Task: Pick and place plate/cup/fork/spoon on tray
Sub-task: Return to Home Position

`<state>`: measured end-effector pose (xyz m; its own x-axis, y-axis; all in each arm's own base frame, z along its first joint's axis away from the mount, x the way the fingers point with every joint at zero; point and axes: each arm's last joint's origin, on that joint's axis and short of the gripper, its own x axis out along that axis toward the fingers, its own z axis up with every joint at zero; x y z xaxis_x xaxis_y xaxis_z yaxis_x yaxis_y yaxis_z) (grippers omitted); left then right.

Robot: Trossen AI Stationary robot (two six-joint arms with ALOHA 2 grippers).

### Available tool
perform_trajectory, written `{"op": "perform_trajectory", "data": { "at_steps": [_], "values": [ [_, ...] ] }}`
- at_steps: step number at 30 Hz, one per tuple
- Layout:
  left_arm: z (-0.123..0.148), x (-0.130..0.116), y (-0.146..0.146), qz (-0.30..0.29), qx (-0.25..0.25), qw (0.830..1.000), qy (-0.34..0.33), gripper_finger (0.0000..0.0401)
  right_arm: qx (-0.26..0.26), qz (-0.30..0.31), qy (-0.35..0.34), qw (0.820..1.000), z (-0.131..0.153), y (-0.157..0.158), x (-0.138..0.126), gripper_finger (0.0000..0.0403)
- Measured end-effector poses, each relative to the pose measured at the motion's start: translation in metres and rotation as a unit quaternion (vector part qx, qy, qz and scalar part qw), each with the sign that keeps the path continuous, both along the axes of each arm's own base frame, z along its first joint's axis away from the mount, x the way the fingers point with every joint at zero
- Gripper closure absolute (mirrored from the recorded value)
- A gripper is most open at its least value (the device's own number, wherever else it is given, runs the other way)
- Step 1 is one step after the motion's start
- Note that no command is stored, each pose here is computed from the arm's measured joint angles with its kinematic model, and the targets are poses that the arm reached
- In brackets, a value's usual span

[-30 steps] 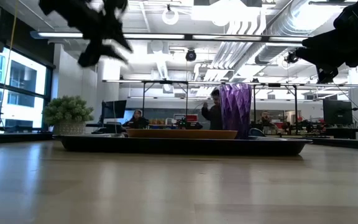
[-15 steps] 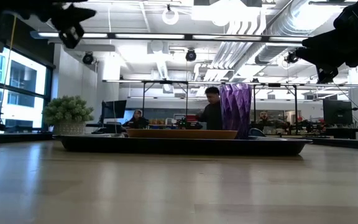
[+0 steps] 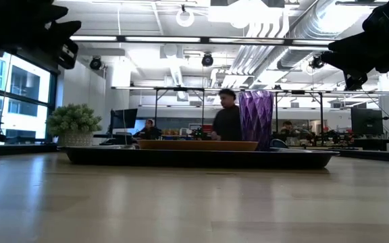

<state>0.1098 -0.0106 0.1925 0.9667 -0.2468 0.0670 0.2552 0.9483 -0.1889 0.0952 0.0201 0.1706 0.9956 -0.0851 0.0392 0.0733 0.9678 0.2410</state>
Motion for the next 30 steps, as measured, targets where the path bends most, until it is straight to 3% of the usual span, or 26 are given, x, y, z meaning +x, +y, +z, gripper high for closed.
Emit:
{"op": "perform_trajectory", "data": {
  "at_steps": [4, 13, 16, 24, 30],
  "values": [
    [-0.012, -0.001, 0.0, 0.006, 0.02, 0.999, -0.034, 0.0286, 0.0, 0.0, 0.0, 1.0, 0.0, 0.0, 0.0, 0.0277],
    [-0.025, 0.001, 0.004, 0.063, 0.141, 0.988, 0.013, 0.0286, 0.0, 0.0, 0.0, 1.0, 0.0, 0.0, 0.0, 0.0277],
    [-0.024, 0.0, 0.004, 0.065, 0.125, 0.99, 0.014, 0.0284, 0.0, 0.0, 0.0, 1.0, 0.0, 0.0, 0.0, 0.0277],
    [-0.011, -0.011, 0.004, 0.067, 0.116, 0.989, -0.06, 0.0255, 0.0, 0.0, 0.0, 1.0, 0.0, 0.0, 0.0, 0.0277],
    [-0.019, -0.013, 0.004, 0.063, 0.106, 0.992, -0.02, 0.0232, 0.0, 0.0, 0.0, 1.0, 0.0, 0.0, 0.0, 0.0277]
  ]
}}
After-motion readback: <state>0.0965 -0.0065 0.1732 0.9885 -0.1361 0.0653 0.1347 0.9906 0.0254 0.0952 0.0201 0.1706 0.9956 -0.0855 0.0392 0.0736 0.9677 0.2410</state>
